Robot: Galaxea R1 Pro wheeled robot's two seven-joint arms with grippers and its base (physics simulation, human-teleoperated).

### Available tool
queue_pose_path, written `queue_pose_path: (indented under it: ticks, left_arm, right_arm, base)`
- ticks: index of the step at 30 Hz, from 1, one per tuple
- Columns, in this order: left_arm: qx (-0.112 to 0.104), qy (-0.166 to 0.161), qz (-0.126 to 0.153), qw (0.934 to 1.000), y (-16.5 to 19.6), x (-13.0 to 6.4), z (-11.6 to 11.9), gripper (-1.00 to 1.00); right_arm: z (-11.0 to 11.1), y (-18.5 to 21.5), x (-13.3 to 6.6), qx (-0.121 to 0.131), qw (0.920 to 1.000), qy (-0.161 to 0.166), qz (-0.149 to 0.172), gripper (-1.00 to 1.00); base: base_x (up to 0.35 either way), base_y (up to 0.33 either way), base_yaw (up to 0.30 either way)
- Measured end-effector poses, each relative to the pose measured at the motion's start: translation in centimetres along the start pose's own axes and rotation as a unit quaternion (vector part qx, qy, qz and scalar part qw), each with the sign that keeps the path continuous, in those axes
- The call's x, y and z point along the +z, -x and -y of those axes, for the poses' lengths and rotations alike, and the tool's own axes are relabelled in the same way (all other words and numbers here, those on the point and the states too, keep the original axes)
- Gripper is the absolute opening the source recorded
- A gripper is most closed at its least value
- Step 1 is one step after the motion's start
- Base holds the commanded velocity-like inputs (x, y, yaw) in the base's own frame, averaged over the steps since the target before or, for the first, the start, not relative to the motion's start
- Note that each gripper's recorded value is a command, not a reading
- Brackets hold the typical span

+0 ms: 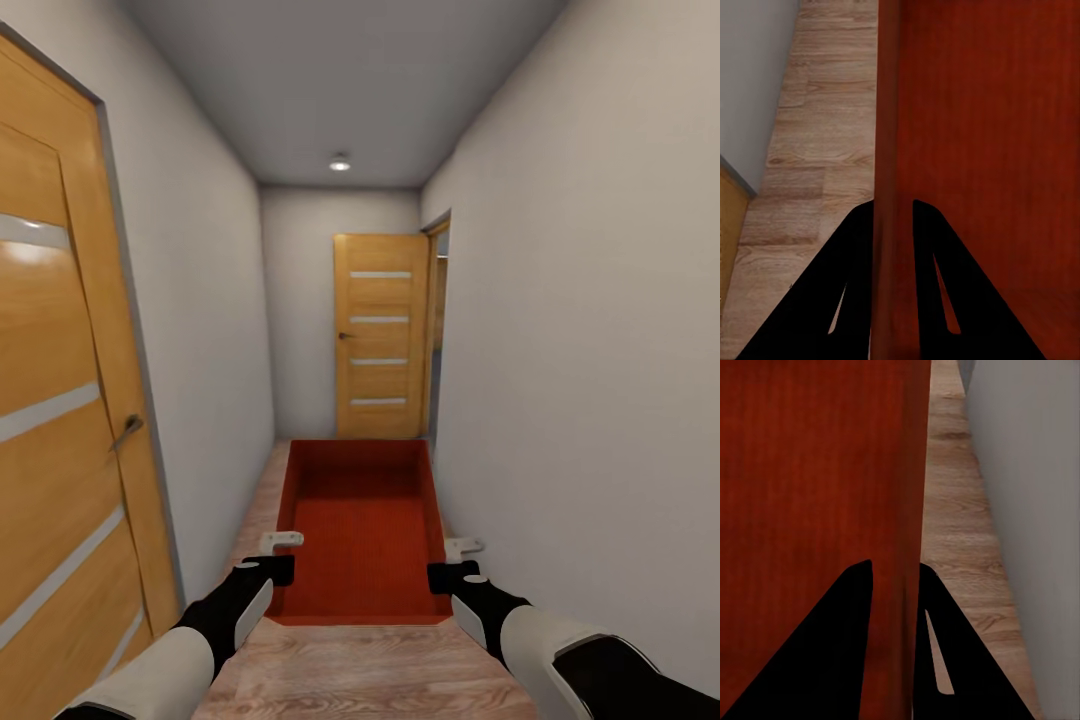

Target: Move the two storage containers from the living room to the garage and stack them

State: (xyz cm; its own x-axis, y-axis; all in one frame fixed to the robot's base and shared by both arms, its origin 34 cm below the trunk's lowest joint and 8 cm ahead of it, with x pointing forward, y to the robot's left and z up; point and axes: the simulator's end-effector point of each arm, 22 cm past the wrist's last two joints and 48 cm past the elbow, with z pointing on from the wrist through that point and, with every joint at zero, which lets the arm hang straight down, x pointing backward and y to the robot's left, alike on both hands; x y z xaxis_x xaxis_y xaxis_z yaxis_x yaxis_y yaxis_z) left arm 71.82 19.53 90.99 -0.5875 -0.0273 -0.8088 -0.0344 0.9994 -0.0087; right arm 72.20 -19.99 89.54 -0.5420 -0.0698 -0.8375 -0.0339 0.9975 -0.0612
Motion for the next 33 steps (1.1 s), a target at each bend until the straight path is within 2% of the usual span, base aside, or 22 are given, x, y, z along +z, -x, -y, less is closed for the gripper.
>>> queue_pose_path:
  ticks: [14,16,22,33]
  left_arm:
    - [-0.001,0.000,0.000,1.0000,-0.09,0.02,0.09,-1.00]
    - [-0.007,-0.001,0.002,1.0000,-0.04,0.16,-0.05,-1.00]
    - [-0.003,-0.002,0.001,1.0000,-0.02,0.11,-0.17,-1.00]
    - [-0.006,-0.002,0.000,1.0000,-0.31,0.11,-0.17,-1.00]
  right_arm:
    - [0.09,0.00,0.01,-0.001,1.0000,0.000,0.000,-1.00]
    - [-0.05,0.17,0.12,-0.003,1.0000,0.000,0.002,-1.00]
    - [-0.17,0.09,0.04,-0.002,1.0000,0.000,0.001,-1.00]
    - [-0.16,0.00,-0.02,-0.005,1.0000,-0.001,0.000,-1.00]
  base:
    - [0.324,0.033,0.000]
    - [0.000,0.000,0.000]
    - [0.009,0.000,0.000]
    - [0.302,0.000,0.000]
